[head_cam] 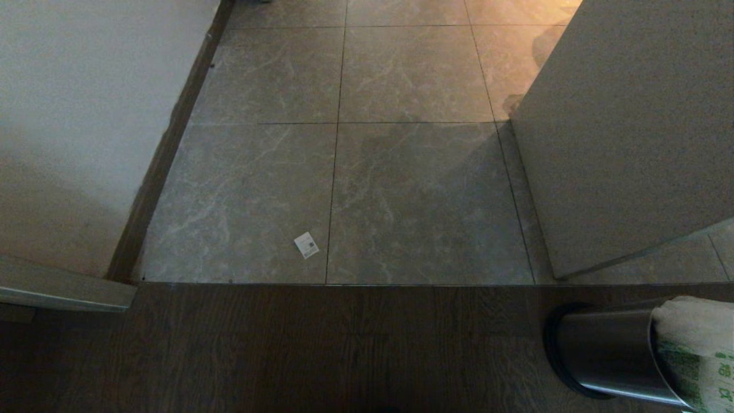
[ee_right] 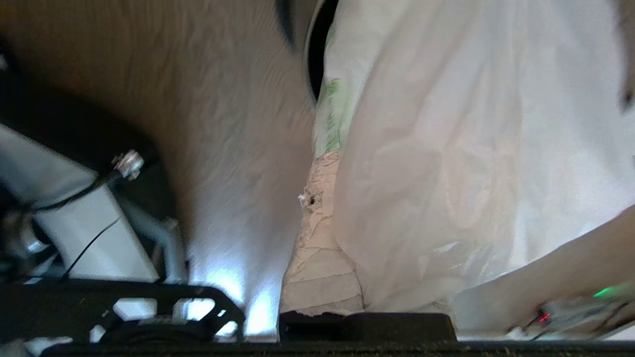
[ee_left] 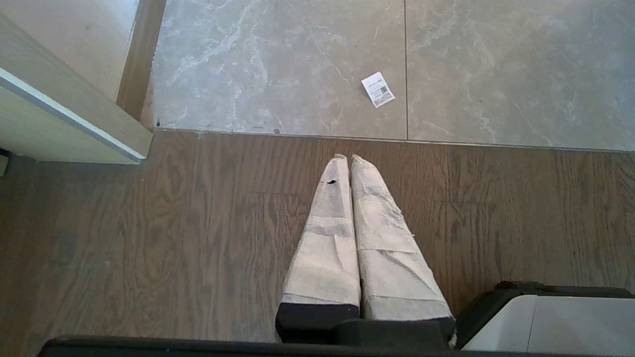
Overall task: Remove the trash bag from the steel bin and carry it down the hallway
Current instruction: Pick up the trash bag
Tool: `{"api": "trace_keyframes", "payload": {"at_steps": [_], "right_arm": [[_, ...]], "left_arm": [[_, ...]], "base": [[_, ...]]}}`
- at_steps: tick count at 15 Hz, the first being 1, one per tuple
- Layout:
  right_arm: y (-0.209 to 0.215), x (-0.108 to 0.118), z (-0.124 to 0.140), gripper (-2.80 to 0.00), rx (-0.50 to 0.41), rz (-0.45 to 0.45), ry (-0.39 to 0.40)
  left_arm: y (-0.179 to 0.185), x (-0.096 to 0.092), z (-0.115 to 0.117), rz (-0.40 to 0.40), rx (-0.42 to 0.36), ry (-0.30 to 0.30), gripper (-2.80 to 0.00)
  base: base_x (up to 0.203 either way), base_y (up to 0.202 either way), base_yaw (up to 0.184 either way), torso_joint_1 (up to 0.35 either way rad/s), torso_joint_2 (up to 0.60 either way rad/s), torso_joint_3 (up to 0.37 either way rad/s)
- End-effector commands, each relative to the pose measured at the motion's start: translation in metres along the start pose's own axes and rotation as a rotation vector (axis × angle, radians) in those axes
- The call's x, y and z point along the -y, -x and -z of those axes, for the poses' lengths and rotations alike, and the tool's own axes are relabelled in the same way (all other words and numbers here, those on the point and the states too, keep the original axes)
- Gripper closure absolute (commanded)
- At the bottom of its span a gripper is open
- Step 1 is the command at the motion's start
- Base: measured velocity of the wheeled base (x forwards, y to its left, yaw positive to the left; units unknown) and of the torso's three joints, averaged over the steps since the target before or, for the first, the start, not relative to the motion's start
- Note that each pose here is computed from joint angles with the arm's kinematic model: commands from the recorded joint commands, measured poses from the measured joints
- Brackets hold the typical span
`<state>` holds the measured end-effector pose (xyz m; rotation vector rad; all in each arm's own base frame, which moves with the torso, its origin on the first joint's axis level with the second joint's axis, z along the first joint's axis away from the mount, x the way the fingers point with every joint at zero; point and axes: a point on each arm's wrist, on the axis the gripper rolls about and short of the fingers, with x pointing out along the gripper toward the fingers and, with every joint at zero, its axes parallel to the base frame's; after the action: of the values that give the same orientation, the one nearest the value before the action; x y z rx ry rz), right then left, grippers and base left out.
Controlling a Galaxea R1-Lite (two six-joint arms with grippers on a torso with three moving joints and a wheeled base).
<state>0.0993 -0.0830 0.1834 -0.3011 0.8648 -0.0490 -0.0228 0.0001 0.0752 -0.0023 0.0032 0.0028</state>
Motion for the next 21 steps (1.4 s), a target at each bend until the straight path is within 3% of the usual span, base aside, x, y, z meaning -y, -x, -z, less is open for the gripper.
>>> {"api": "trace_keyframes", "payload": {"at_steps": [1, 4, 7, 17, 21], "right_arm": [[-0.019, 0.006, 0.009, 0.0, -0.075, -0.061, -0.056], [-0.036, 0.019, 0.016, 0.0, -0.135, -0.102, -0.127], [-0.055, 0.046, 0.022, 0.0, -0.132, -0.07, -0.182], [-0.106, 0.132, 0.03, 0.0, -0.082, 0.023, -0.223], [-0.113, 0.145, 0.035, 0.0, -0.08, 0.032, -0.241]], "left_arm": [[0.0, 0.0, 0.0, 0.0, 0.0, 0.001, 0.0], [0.0, 0.0, 0.0, 0.0, 0.0, 0.001, 0.0], [0.0, 0.0, 0.0, 0.0, 0.0, 0.001, 0.0], [0.0, 0.0, 0.0, 0.0, 0.0, 0.001, 0.0], [0.0, 0.0, 0.0, 0.0, -0.001, 0.001, 0.0]], "base": [[0.0, 0.0, 0.0, 0.0, 0.0, 0.0], [0.0, 0.0, 0.0, 0.0, 0.0, 0.0], [0.0, 0.0, 0.0, 0.0, 0.0, 0.0], [0.0, 0.0, 0.0, 0.0, 0.0, 0.0], [0.0, 0.0, 0.0, 0.0, 0.0, 0.0]]}}
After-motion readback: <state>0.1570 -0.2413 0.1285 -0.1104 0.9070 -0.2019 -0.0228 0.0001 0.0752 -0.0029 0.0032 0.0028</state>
